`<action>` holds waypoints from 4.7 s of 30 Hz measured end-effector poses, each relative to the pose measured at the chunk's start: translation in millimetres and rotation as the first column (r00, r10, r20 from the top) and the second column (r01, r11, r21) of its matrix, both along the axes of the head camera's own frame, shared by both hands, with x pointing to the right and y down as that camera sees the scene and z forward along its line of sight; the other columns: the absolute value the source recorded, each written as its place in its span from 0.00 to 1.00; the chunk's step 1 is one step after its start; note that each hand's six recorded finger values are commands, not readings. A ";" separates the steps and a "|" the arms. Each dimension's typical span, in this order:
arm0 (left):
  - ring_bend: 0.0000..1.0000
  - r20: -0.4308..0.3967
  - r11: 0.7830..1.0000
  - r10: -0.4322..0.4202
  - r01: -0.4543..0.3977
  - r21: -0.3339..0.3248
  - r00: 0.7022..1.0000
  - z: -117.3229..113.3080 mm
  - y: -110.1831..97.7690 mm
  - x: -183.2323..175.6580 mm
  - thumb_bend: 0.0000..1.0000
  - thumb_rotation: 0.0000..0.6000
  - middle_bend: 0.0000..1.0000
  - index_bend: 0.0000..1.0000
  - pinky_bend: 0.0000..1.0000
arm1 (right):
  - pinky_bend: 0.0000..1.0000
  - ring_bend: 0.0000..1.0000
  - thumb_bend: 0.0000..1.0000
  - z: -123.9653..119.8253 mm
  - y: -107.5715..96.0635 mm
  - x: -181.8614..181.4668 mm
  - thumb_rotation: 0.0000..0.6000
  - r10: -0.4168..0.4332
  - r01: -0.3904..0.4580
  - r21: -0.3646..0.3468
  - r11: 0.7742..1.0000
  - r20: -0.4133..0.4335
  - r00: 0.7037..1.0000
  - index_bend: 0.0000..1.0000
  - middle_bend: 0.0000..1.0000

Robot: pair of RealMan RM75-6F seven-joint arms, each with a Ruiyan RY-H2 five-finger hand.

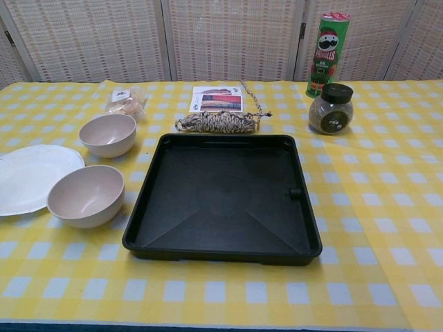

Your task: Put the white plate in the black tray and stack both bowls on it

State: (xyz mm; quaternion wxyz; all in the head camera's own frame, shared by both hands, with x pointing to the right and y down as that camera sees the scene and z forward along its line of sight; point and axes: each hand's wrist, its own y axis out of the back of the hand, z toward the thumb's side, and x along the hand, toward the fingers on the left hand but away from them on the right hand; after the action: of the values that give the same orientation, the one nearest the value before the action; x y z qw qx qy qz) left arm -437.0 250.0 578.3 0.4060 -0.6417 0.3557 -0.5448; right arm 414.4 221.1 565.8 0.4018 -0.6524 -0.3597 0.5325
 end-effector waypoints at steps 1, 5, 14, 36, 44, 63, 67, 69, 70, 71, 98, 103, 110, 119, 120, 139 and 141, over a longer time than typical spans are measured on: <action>0.01 0.001 1.000 0.000 0.000 -0.002 1.000 0.5 -0.2 0.0 0.44 1.00 0.02 0.06 0.11 | 0.00 0.00 0.37 0.0 -0.6 0.2 1.00 0.001 -0.001 0.001 1.000 -0.001 1.000 0.00 0.00; 0.01 0.002 1.000 0.008 -0.008 -0.005 1.000 2.3 -0.4 2.8 0.44 1.00 0.02 0.06 0.11 | 0.00 0.00 0.37 -0.6 0.5 0.4 1.00 -0.005 0.005 -0.001 1.000 -0.003 1.000 0.00 0.00; 0.29 -0.042 0.997 0.076 -0.077 -0.022 0.996 6.0 9.8 24.4 0.43 1.00 0.40 0.08 0.41 | 0.00 0.00 0.37 -12.3 15.8 -9.3 1.00 -0.063 0.062 0.018 0.998 0.031 0.998 0.00 0.00; 0.97 -0.039 0.991 0.116 -0.118 -0.064 0.992 34.6 45.2 41.1 0.22 1.00 1.00 0.46 1.00 | 0.00 0.00 0.37 -19.1 45.3 -45.5 1.00 -0.211 0.210 0.017 0.978 0.090 0.973 0.00 0.00; 0.99 -0.021 0.982 0.168 -0.169 -0.083 0.986 57.9 66.0 64.6 0.19 1.00 1.00 0.51 1.00 | 0.00 0.00 0.37 -24.3 54.7 -49.2 1.00 -0.249 0.250 0.007 0.968 0.107 0.963 0.00 0.00; 1.00 0.082 0.992 0.123 -0.121 -0.031 0.989 91.7 38.1 60.1 0.27 1.00 1.00 0.44 1.00 | 0.00 0.00 0.37 -24.8 55.3 -43.5 1.00 -0.231 0.232 -0.009 0.973 0.087 0.969 0.00 0.00; 1.00 0.074 0.996 0.083 -0.080 -0.047 0.994 100.1 32.8 54.0 0.30 1.00 1.00 0.43 1.00 | 0.00 0.00 0.37 -23.6 54.0 -42.9 1.00 -0.225 0.228 -0.017 0.974 0.087 0.970 0.00 0.00; 1.00 0.065 0.997 0.060 -0.057 -0.049 0.996 102.5 29.1 51.6 0.32 1.00 1.00 0.43 1.00 | 0.00 0.00 0.37 -23.3 52.9 -42.2 1.00 -0.221 0.223 -0.019 0.975 0.086 0.971 0.00 0.00; 1.00 0.064 0.998 0.047 -0.044 -0.045 0.997 103.7 25.9 50.1 0.32 1.00 1.00 0.43 1.00 | 0.00 0.00 0.37 -23.0 52.0 -41.7 1.00 -0.218 0.220 -0.019 0.975 0.085 0.972 0.00 0.00; 1.00 0.066 0.998 0.040 -0.038 -0.042 0.997 104.6 23.9 49.3 0.32 1.00 1.00 0.43 1.00 | 0.00 0.00 0.37 -22.6 51.5 -41.3 1.00 -0.216 0.218 -0.021 0.976 0.084 0.973 0.00 0.00; 1.00 0.112 0.996 -0.079 0.083 -0.035 0.991 126.1 8.5 30.1 0.34 1.00 1.00 0.46 1.00 | 0.00 0.00 0.37 -22.9 49.1 -38.1 1.00 -0.192 0.195 -0.034 0.980 0.080 0.978 0.00 0.00; 1.00 0.113 0.995 -0.081 0.087 -0.042 0.990 125.0 13.4 29.5 0.34 1.00 1.00 0.45 1.00 | 0.00 0.00 0.37 -19.4 50.8 -40.1 1.00 -0.199 0.204 -0.050 0.978 0.079 0.977 0.00 0.00; 1.00 0.112 0.992 -0.103 0.110 -0.064 0.988 133.2 17.0 26.4 0.34 1.00 1.00 0.44 1.00 | 0.00 0.00 0.37 -20.5 50.9 -39.7 1.00 -0.199 0.203 -0.048 0.978 0.081 0.977 0.00 0.00; 1.00 0.094 0.990 -0.131 0.136 -0.048 0.987 141.6 8.0 21.9 0.34 1.00 1.00 0.44 1.00 | 0.00 0.00 0.37 -15.7 48.5 -37.7 1.00 -0.186 0.191 -0.072 0.979 0.068 0.980 0.00 0.00; 1.00 0.095 0.989 -0.133 0.138 -0.048 0.987 142.7 7.3 21.2 0.34 1.00 1.00 0.43 1.00 | 0.00 0.00 0.37 -14.7 48.3 -37.6 1.00 -0.184 0.189 -0.077 0.979 0.067 0.981 0.00 0.00; 1.00 0.116 0.989 -0.147 0.144 0.036 0.982 152.6 -5.8 17.7 0.46 1.00 1.00 0.63 1.00 | 0.00 0.00 0.37 -0.1 46.4 -39.1 1.00 -0.185 0.189 -0.145 0.971 0.037 0.982 0.00 0.00; 1.00 0.114 0.989 -0.146 0.143 0.037 0.983 153.5 -6.5 17.6 0.47 1.00 1.00 0.63 1.00 | 0.00 0.00 0.37 -0.5 46.4 -39.2 1.00 -0.184 0.188 -0.143 0.972 0.036 0.982 0.00 0.00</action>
State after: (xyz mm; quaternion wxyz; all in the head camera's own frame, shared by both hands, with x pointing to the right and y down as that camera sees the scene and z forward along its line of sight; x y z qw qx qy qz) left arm -419.4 243.5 731.7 0.3948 -0.5753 0.3848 -0.6042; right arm 375.3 267.5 565.3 0.3970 -0.7168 -0.2615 0.5100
